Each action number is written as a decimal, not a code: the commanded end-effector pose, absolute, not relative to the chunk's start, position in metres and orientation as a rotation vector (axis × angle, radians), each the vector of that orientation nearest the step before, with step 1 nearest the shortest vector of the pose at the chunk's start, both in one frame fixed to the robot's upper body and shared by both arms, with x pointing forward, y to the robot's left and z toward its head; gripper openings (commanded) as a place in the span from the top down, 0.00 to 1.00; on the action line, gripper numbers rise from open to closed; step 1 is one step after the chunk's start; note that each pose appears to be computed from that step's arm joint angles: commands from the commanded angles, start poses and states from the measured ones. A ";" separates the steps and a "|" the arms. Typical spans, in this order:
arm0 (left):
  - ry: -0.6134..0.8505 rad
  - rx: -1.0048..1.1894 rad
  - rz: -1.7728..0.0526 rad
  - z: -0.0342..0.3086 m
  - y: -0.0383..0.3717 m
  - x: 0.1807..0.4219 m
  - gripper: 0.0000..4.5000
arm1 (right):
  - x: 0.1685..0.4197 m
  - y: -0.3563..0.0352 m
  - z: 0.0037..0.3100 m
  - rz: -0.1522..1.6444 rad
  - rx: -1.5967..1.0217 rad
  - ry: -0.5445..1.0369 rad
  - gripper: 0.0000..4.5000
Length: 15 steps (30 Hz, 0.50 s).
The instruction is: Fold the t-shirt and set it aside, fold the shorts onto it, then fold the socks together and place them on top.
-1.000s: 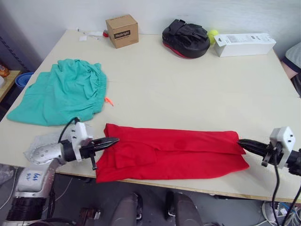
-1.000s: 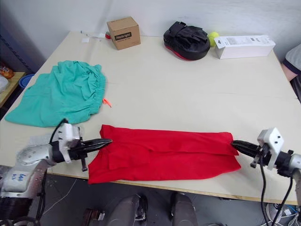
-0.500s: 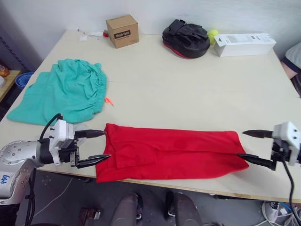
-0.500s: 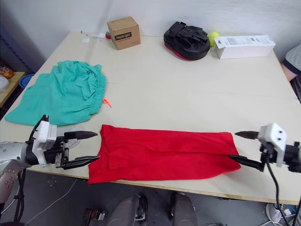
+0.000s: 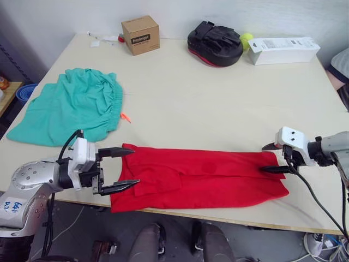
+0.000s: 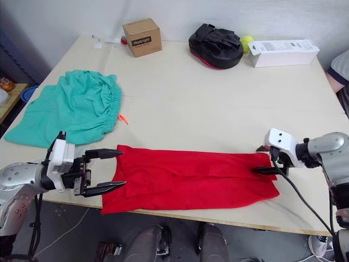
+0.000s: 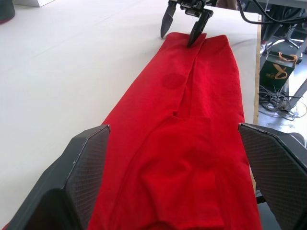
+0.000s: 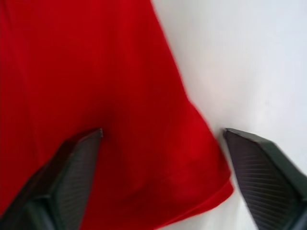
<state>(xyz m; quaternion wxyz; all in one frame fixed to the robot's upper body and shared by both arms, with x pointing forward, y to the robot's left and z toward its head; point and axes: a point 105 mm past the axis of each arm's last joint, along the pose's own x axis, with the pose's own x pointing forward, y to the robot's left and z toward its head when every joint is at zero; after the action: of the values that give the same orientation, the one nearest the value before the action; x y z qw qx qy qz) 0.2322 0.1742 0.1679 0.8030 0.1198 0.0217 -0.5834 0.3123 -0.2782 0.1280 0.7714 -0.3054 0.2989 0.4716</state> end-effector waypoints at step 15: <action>-0.020 0.265 -1.190 0.173 0.169 0.238 0.00 | 0.388 -0.262 0.163 0.911 -0.989 0.473 0.99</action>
<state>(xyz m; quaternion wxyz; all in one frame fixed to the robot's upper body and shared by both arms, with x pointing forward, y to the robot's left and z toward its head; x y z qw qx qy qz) 0.2382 0.1708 0.1681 0.8186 0.1138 0.0076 -0.5630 0.3784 -0.2587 0.1507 0.7571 -0.4092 0.2479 0.4449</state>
